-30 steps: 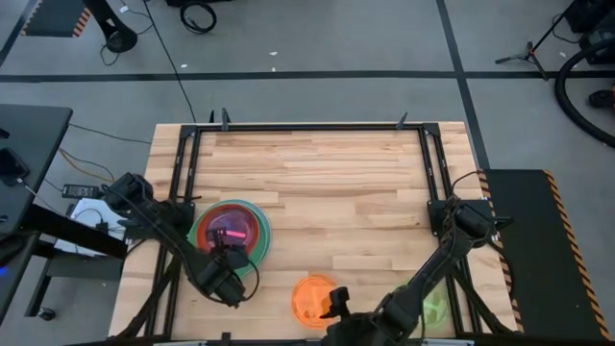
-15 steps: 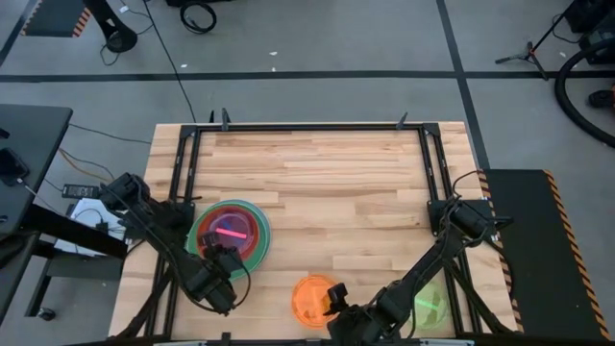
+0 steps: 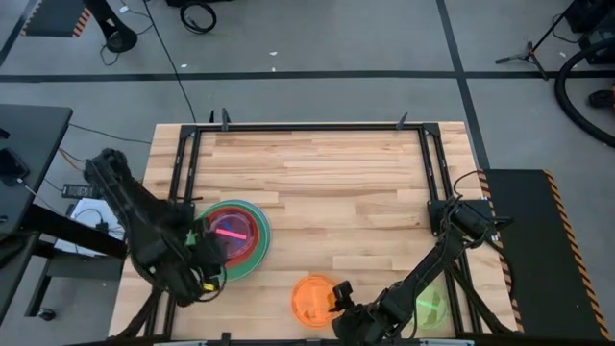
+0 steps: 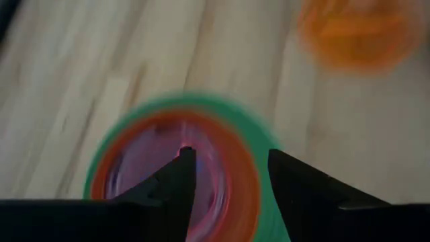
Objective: Stack plastic plates
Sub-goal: Stack the light orange plate on top of the pink plate
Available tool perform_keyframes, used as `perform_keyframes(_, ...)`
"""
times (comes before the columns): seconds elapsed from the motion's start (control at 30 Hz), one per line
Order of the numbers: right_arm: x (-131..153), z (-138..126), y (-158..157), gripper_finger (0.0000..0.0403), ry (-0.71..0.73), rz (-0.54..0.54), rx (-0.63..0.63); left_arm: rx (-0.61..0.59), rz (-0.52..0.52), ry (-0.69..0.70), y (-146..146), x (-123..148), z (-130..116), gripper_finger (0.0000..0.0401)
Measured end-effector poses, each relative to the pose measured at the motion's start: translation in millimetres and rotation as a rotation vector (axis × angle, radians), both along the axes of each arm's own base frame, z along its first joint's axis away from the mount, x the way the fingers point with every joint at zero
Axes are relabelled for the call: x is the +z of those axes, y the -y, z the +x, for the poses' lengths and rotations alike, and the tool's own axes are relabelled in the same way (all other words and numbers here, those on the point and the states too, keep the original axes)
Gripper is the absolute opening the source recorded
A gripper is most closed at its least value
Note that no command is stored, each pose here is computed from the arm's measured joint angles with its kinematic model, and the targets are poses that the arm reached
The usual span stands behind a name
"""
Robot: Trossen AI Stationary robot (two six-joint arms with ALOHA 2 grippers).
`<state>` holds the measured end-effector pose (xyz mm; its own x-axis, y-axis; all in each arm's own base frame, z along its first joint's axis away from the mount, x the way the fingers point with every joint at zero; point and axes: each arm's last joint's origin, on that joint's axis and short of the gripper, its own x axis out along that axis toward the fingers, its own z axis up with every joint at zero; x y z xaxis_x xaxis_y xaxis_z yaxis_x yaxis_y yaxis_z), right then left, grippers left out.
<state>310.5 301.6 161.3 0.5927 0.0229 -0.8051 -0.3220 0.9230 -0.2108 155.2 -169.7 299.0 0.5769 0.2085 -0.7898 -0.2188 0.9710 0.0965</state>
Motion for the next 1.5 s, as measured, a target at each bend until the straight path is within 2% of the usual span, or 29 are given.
perform_keyframes(0.17, -12, -1, -2, 0.0201, -0.029, -0.009, -0.025, -0.119, 0.009, 0.213, -4, 26, 3, 0.0175)
perform_keyframes(0.33, -37, 5, -9, 0.0201, -0.073, -0.088, 0.024, -0.230, 0.048, 0.321, -3, 39, 16, 0.0172)
perform_keyframes(0.53, -43, 9, -11, 0.0201, -0.128, -0.226, 0.009, -0.254, 0.145, 0.318, -14, 41, 30, 0.0172)
perform_keyframes(0.67, -43, 13, -8, 0.0194, -0.139, -0.221, -0.010, -0.237, 0.165, 0.320, -20, 42, 36, 0.0172)
perform_keyframes(0.8, -44, 12, -7, 0.0166, -0.146, -0.239, 0.010, -0.246, 0.161, 0.333, -14, 39, 41, 0.0172)
perform_keyframes(0.93, -45, 12, -8, 0.0128, -0.154, -0.267, 0.066, -0.270, 0.154, 0.332, 1, 30, 47, 0.0172)
perform_keyframes(1.17, -45, 14, -8, 0.0072, -0.160, -0.292, 0.160, -0.276, 0.222, 0.211, 25, -11, 68, 0.0172)
perform_keyframes(1.37, -46, 19, -4, 0.0016, -0.161, -0.290, 0.153, -0.255, 0.235, 0.165, 37, -36, 81, 0.0178)
perform_keyframes(1.5, -40, 20, -1, 0.0009, -0.153, -0.306, 0.135, -0.255, 0.234, 0.172, 42, -43, 88, 0.0204)
